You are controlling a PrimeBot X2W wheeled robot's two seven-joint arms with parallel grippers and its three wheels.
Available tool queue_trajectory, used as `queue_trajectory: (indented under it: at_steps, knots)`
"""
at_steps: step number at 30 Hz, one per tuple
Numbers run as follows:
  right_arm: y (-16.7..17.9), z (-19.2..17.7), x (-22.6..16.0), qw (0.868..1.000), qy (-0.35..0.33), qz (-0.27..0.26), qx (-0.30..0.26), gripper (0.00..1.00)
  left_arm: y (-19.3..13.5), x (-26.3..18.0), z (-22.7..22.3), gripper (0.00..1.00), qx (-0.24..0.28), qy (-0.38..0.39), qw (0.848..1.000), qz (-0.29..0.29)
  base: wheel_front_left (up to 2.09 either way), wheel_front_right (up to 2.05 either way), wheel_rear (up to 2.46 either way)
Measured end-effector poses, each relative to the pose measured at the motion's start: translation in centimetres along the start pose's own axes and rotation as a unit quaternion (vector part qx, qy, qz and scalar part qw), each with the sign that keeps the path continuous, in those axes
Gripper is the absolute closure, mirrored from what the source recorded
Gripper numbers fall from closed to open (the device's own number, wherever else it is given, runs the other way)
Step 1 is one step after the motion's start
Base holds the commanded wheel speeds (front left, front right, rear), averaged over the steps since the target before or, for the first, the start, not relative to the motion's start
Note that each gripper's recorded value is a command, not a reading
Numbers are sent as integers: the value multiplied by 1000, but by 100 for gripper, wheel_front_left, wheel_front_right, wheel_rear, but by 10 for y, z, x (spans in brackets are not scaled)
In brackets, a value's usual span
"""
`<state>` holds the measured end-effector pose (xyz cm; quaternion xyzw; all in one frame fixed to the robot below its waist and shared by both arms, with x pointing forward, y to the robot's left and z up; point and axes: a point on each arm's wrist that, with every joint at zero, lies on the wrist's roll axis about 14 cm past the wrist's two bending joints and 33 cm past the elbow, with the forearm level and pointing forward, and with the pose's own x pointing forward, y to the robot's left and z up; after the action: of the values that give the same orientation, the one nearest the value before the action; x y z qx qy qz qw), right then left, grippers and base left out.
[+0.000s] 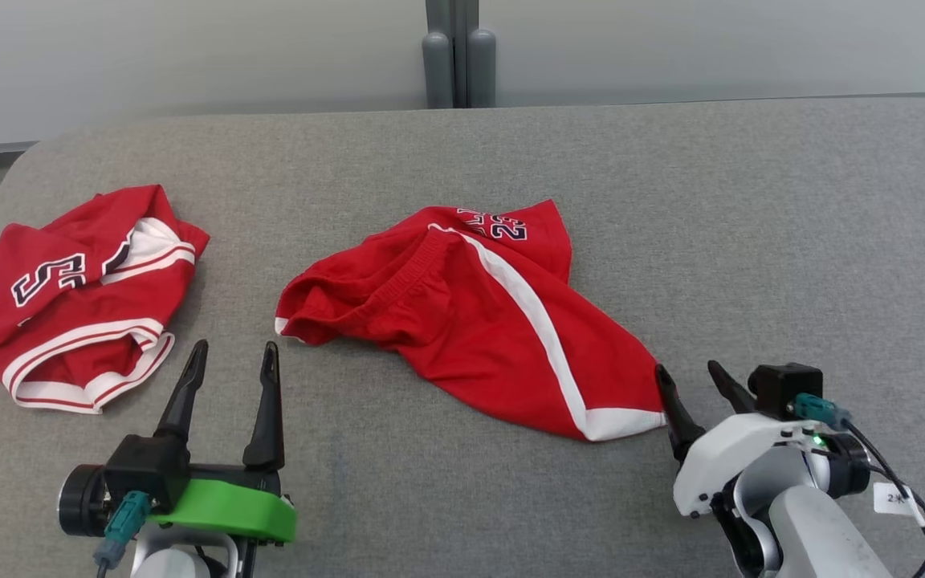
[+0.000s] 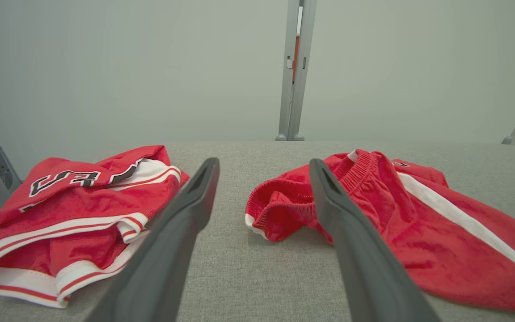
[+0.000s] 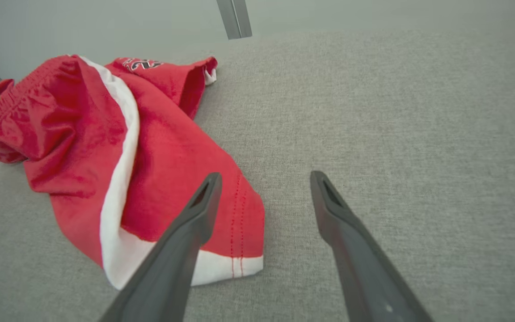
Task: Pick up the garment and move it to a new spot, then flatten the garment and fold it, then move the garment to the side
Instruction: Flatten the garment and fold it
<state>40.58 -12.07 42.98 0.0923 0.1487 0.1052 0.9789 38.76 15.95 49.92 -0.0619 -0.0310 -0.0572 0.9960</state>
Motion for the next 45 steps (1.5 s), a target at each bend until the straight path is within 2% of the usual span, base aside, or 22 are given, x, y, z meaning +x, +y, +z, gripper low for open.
queue_trajectory:
  at_steps: [9,10,11,12,16,21,30,31,32,39,45]
  knots:
    - [16,-42,18,993,112,26,-5,0,2,1,-2,0,-6,3,1000,3,0,0,0]
    - [18,-46,20,992,122,29,-7,19,2,1,-3,0,-7,4,1000,4,0,0,0]
    - [19,-47,23,991,128,31,-8,62,4,2,-4,0,-7,6,1000,5,0,0,0]
    - [19,-48,26,991,132,32,-12,100,4,2,-5,0,-7,6,1000,7,0,0,0]
    - [2,-40,34,992,118,20,-40,100,8,4,-7,0,-9,10,1000,11,0,0,0]
    - [-56,-10,33,993,69,-49,-81,100,4,7,-9,0,-12,11,1000,6,0,0,0]
    - [-119,14,12,985,33,-146,-84,100,-10,18,-11,0,-16,11,1000,-17,0,0,0]
    - [-121,15,10,985,28,-150,-83,40,-11,19,-12,0,-16,12,1000,-19,0,0,0]
    - [-123,14,9,984,29,-155,-80,0,-13,20,-12,0,-16,12,1000,-21,0,0,0]
    - [-135,11,-10,980,18,-181,-75,0,-21,22,-11,0,-17,10,999,-33,0,0,0]
    - [-129,44,-34,975,-96,-188,-67,0,-22,20,-7,0,-18,5,999,-34,0,0,0]
